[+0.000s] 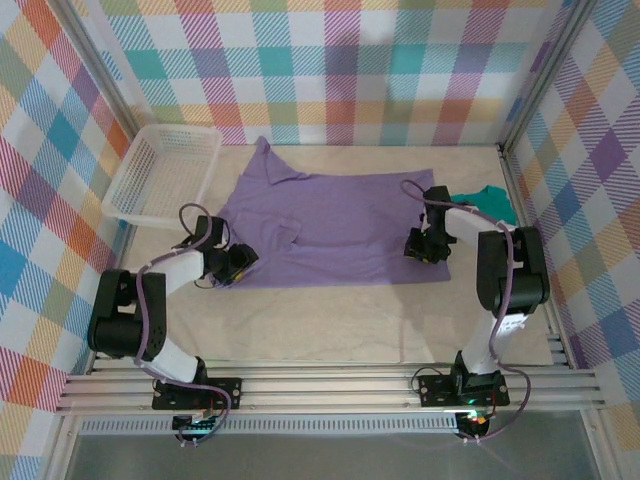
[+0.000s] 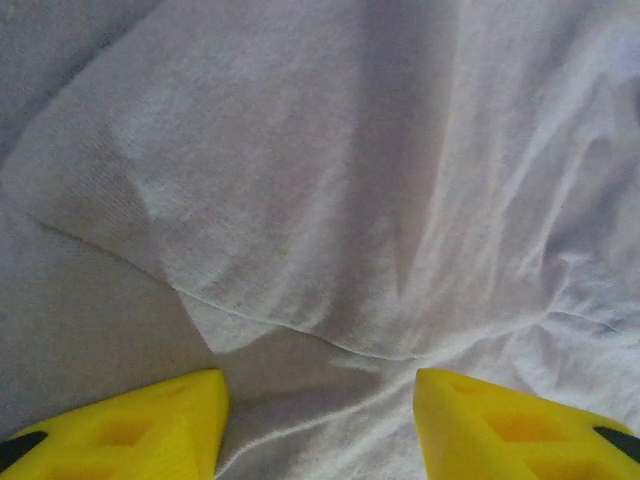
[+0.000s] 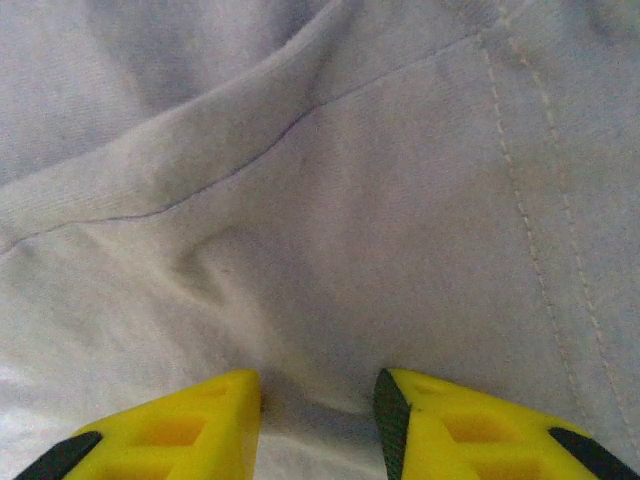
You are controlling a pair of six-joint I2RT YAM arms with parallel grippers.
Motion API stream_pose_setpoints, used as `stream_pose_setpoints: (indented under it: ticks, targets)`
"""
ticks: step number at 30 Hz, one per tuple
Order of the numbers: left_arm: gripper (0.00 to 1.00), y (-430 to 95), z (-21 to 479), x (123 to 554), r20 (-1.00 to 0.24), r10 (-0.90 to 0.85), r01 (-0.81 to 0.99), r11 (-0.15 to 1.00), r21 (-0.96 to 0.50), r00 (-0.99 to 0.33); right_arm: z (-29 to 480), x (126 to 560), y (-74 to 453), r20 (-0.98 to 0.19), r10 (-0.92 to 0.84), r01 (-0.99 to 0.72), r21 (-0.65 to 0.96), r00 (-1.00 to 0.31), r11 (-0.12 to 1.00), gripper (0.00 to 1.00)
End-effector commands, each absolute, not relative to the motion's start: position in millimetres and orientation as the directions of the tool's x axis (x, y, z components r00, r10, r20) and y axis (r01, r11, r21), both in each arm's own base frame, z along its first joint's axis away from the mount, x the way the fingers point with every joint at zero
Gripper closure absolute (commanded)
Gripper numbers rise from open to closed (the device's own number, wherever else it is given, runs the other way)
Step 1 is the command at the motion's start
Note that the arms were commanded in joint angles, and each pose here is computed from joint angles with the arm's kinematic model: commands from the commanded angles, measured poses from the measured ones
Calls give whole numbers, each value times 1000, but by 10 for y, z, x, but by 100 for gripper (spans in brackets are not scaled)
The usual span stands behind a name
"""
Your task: Fold the inside-out t-shirt
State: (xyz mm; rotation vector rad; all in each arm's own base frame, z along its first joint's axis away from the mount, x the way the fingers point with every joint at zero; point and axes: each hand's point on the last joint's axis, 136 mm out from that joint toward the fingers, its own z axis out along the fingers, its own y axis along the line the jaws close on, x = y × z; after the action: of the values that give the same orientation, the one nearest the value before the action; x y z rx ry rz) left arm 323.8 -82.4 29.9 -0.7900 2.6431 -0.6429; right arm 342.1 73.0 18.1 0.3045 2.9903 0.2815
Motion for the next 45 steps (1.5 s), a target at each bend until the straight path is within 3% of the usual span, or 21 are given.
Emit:
stream_pose_setpoints:
  ticks: [1,5,7,12,15,19,26,37,45]
  targets:
    - [47,-669,41,2535,-58,-578,-520,770,-371,-814,5,2613,702,135,251,270,146,-958,952,61]
    - [47,-608,6,1989,-26,-648,-596,714,-366,-761,102,2277,665,109,322,335,143,-941,931,63]
    - [46,-594,186,1946,-66,-668,-591,695,-409,-741,258,2279,628,20,352,350,168,-936,922,62]
    - [39,-464,1079,2686,-358,-641,-445,748,-493,-679,1044,3225,833,-351,242,132,310,-905,942,54]
    - [37,-510,1398,3250,-417,-610,-387,772,-504,-674,1291,3915,838,-457,249,112,306,-854,945,50]
    - [37,-580,1559,3758,-449,-596,-342,779,-526,-666,1145,4580,765,-439,245,138,262,-865,955,49]
    - [37,-685,1428,4021,-413,-582,-331,777,-535,-700,784,5122,565,-399,202,164,127,-894,978,52]
    - [37,-710,1288,4015,-389,-563,-331,787,-520,-729,310,5275,293,-294,117,149,-87,-948,985,51]
    - [37,-705,1238,4012,-383,-549,-330,799,-503,-743,99,5334,294,-225,82,109,-110,-971,988,50]
